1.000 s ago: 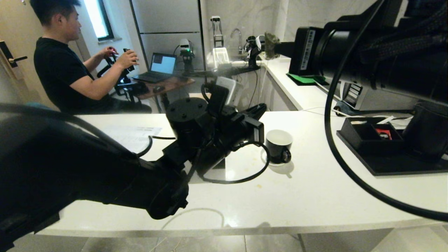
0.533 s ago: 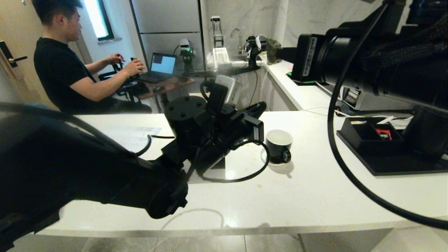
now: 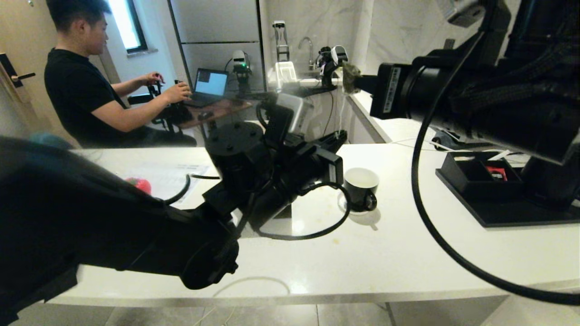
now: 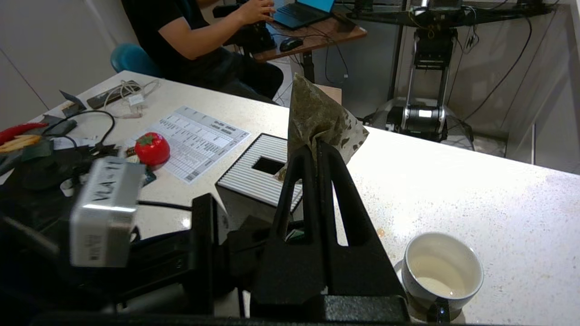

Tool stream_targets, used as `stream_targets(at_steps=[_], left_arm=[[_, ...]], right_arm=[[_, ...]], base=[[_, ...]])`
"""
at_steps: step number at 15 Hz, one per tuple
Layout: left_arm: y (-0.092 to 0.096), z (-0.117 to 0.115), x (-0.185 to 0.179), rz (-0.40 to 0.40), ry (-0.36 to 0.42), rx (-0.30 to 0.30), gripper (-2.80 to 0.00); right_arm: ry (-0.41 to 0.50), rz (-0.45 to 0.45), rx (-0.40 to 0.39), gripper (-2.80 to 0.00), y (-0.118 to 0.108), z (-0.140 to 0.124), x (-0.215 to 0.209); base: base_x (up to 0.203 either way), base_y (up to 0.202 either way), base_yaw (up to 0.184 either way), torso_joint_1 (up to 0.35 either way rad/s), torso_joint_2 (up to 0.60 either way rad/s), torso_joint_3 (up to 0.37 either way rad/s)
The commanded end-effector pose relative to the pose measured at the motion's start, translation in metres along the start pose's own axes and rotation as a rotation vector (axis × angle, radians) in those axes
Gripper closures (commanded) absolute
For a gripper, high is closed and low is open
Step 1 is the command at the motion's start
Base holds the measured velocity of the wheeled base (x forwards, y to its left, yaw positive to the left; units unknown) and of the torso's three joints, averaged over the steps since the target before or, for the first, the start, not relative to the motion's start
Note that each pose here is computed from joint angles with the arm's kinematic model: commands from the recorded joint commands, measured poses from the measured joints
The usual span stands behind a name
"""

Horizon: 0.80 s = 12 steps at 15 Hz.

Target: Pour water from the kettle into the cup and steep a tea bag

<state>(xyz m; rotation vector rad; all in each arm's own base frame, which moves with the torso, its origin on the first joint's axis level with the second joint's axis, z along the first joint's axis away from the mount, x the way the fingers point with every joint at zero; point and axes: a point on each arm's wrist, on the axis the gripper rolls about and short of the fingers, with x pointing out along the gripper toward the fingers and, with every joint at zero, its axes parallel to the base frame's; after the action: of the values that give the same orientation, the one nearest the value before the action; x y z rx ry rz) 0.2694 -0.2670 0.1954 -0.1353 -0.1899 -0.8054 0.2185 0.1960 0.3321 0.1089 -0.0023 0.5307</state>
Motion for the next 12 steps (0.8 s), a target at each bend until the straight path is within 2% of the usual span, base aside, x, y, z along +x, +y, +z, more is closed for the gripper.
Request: stream_targets(at_steps=[1,7,10,12], left_arm=[[-0.001,0.002,-0.005,-0.002,-0.001,-0.001,0.00],[-0.001,0.004,-0.008,0.004,-0.001,-0.001,0.00],[-0.001,0.004,-0.008,0.002,-0.001,0.000,0.00],[-0.001,0.004,-0.008,0.002,-0.001,0.000,0.00]], right_arm=[[0.017,-0.018,-0.003,0.00,-0.005,-0.006,0.004],[0.047,-0.107,-0.013,0.00,-0.031,-0.016,0.008],[0.087,-0.120,-0.020,0.00,-0.035,-0.030,0.005],[0.067,-0.118,-0.014,0.00,-0.036,-0.039,0.005]], base=[[0.000,0.000,0.000,0.000,0.00,0.000],[0.000,0.000,0.000,0.000,0.00,0.000],[0.000,0.000,0.000,0.000,0.00,0.000],[0.000,0.000,0.000,0.000,0.00,0.000]])
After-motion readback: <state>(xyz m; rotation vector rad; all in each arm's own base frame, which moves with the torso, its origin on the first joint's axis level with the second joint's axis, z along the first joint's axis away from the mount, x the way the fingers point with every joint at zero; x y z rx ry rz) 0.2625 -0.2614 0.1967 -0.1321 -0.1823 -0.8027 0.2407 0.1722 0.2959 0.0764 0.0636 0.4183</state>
